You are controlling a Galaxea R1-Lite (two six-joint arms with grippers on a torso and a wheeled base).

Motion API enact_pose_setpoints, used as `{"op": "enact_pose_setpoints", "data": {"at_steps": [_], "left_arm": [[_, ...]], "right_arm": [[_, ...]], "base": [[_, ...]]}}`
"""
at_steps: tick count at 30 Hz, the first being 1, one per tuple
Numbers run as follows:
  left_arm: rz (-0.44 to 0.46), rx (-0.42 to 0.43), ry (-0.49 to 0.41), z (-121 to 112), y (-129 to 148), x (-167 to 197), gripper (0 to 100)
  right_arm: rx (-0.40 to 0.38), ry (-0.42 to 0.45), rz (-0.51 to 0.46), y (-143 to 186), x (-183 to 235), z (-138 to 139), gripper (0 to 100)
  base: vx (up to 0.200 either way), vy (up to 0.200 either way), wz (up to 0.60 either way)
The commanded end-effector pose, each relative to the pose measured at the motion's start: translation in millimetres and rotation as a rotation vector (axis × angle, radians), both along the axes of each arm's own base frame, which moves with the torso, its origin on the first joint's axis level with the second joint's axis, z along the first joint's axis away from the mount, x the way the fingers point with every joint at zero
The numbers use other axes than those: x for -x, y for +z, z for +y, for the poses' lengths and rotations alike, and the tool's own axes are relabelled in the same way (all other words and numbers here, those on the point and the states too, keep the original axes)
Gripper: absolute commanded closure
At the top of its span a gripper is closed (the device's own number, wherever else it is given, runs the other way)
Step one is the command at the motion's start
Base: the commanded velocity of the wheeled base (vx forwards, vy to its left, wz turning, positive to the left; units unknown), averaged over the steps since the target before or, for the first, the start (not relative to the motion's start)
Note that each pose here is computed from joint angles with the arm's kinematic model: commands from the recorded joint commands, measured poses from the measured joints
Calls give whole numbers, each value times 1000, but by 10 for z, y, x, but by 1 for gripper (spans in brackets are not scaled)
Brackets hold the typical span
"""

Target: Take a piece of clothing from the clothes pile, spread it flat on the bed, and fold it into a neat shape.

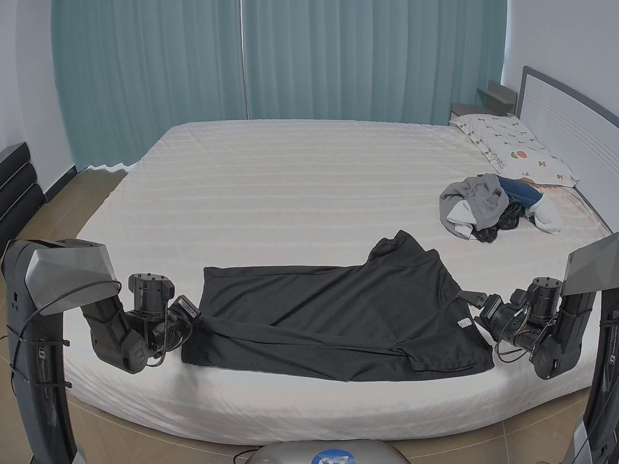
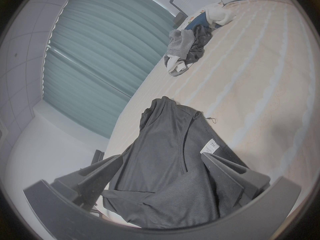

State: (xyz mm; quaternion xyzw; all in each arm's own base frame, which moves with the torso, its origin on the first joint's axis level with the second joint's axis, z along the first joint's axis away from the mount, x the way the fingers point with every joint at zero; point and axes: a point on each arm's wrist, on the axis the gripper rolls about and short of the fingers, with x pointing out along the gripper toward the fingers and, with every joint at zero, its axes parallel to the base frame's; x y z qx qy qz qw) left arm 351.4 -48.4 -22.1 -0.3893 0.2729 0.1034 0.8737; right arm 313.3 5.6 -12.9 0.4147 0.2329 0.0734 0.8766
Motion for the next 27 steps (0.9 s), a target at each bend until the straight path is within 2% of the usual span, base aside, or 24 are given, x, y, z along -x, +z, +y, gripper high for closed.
{"op": "enact_pose_setpoints", "data": {"at_steps": [1,6,25,26,27], "left_arm": [[-39,15,3,11,229,91,100],[-37,38,-25,31,283,147,100],[-30,52,-47,32,304,194,100],[-29,50,-47,32,303,195,100],[-29,50,-47,32,303,195,100]], "right_arm": [[68,29,20,-161,-1,-6,0],[113,59,69,-338,17,-4,0],[181,140,62,-511,-46,27,0],[182,142,64,-520,-43,32,100],[183,142,65,-525,-43,27,100]], "base": [[0,0,0],[0,0,0],[0,0,0],[0,0,0],[0,0,0]]}}
